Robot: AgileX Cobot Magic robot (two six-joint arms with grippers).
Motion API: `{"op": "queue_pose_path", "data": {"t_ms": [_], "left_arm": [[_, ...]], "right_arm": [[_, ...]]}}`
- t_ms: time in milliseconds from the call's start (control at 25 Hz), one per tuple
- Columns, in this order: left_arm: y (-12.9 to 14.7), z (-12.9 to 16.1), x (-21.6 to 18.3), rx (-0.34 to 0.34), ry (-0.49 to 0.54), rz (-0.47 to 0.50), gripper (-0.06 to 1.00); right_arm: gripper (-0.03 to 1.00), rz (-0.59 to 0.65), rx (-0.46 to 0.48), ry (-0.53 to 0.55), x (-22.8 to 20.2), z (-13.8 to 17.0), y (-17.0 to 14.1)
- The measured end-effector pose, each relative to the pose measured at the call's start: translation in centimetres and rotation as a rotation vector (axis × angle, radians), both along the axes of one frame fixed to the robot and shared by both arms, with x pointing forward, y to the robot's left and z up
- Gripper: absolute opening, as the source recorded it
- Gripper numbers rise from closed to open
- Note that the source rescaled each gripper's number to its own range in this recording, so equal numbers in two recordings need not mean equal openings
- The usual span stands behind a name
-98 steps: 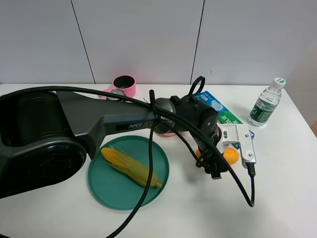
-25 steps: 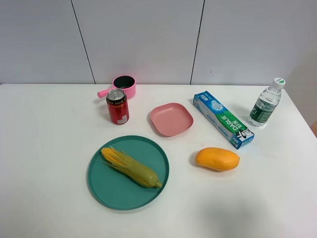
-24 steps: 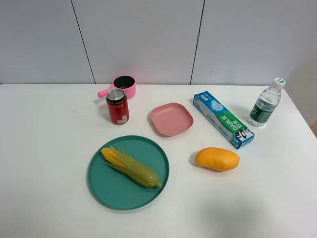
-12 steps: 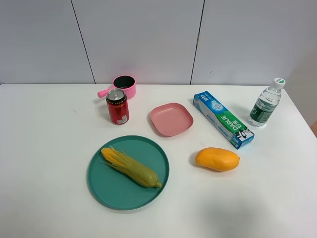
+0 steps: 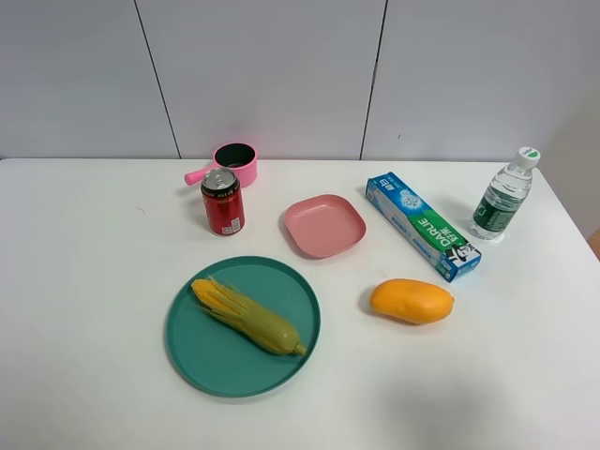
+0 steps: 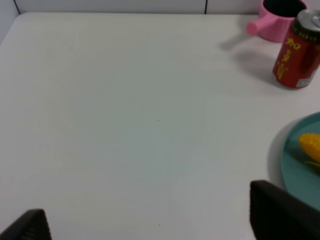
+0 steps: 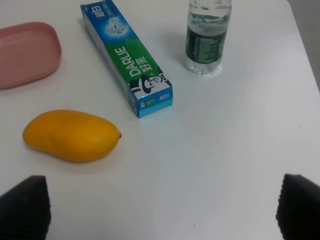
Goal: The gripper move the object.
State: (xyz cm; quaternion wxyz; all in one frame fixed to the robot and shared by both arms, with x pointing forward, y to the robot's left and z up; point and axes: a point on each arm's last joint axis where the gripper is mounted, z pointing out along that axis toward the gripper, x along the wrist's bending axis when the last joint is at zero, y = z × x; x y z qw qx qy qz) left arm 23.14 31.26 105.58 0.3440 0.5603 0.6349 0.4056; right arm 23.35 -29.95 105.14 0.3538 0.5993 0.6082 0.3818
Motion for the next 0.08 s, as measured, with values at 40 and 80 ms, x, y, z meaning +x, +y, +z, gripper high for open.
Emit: {"op": "queue_pose_path", "data": {"t_ms": [40,80], "left_arm": [[0.00,0.00,0.00,0.000,0.000,0.000,0.64],[0.00,0.00,0.00,0.000,0.000,0.000,0.64]], "right_arm": [[1.00,0.000,0.000,0.000,0.00,0.00,0.00],[1.00,0.000,0.000,0.000,0.00,0.00,0.00]]}}
